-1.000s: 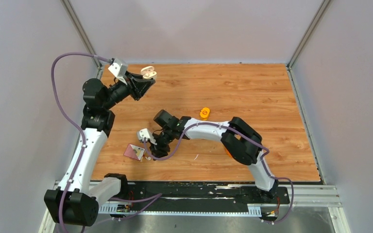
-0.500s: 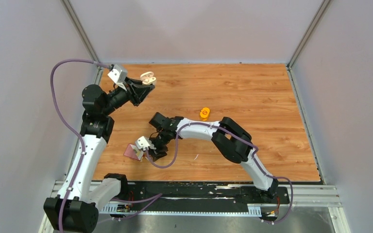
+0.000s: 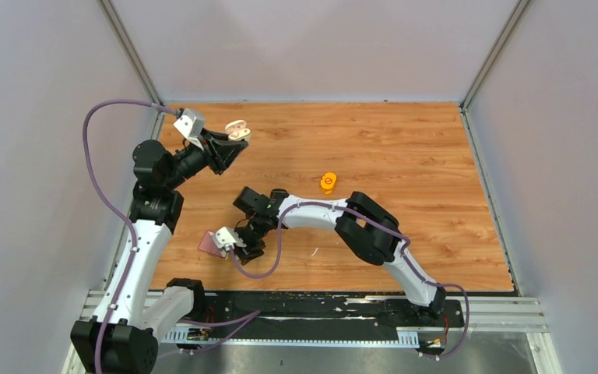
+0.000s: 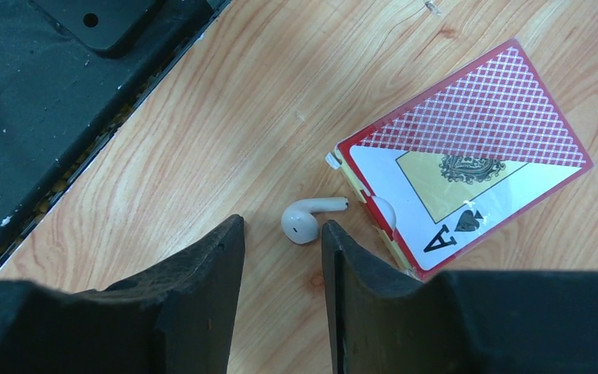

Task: Insert the wireless bluetooth earbuds into the charging case
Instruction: Pick up the right earbud from the center of the board.

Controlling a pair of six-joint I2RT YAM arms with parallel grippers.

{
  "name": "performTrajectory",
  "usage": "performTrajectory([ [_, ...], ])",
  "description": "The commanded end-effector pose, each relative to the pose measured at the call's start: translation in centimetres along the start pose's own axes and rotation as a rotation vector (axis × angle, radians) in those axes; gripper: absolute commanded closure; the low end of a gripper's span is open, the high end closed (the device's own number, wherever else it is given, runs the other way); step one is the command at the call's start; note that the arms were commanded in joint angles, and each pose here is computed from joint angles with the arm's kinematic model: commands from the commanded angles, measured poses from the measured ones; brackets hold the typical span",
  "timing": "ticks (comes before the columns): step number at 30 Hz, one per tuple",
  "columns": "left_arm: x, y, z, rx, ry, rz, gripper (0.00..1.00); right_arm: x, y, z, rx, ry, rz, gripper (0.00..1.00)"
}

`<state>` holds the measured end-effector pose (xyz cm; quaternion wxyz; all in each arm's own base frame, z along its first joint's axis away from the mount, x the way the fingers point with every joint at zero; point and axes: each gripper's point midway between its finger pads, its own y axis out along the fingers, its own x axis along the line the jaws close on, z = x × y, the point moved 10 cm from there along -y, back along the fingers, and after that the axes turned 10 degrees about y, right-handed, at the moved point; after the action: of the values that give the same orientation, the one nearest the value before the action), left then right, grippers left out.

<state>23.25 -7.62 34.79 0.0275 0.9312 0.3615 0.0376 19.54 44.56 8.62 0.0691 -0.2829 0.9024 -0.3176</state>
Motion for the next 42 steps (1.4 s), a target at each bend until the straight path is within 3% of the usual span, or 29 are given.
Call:
performTrajectory([
  [1, -0.1, -0.3, -0.9, -0.04, 0.029, -0.008, 1.0, -0.3, 1.1, 0.3, 0.011, -0.014, 0.018, 0.59],
  [5, -0.1, -0.3, -0.7, -0.036, 0.026, -0.006, 1.0, -0.3, 1.7, 0.2, 0.013, -0.015, 0.041, 0.62],
  [14, -0.1, -0.4, -0.5, -0.03, 0.02, -0.006, 1.0, 0.4, 1.8, 1.0, 0.081, 0.002, 0.06, 0.82],
  [21, -0.1, -0.2, 0.0, -0.026, 0.025, 0.003, 1.0, 1.8, -3.3, -1.6, 0.076, 0.062, 0.119, 0.87],
  [27, 1.0, 1.2, 0.5, -0.032, 0.006, 0.028, 1.0, 3.7, -11.5, -1.4, -0.039, 0.387, 0.147, 0.88],
  [34, 1.8, 2.7, 1.8, -0.026, 0.019, 0.14, 1.0, 6.4, -20.5, 3.0, -0.261, 0.976, 0.114, 0.88],
  [42, 0.6, 3.8, 7.4, 0.007, 0.163, 0.309, 0.99, 7.1, -28.6, 2.8, -0.581, 1.3, 0.066, 0.88],
])
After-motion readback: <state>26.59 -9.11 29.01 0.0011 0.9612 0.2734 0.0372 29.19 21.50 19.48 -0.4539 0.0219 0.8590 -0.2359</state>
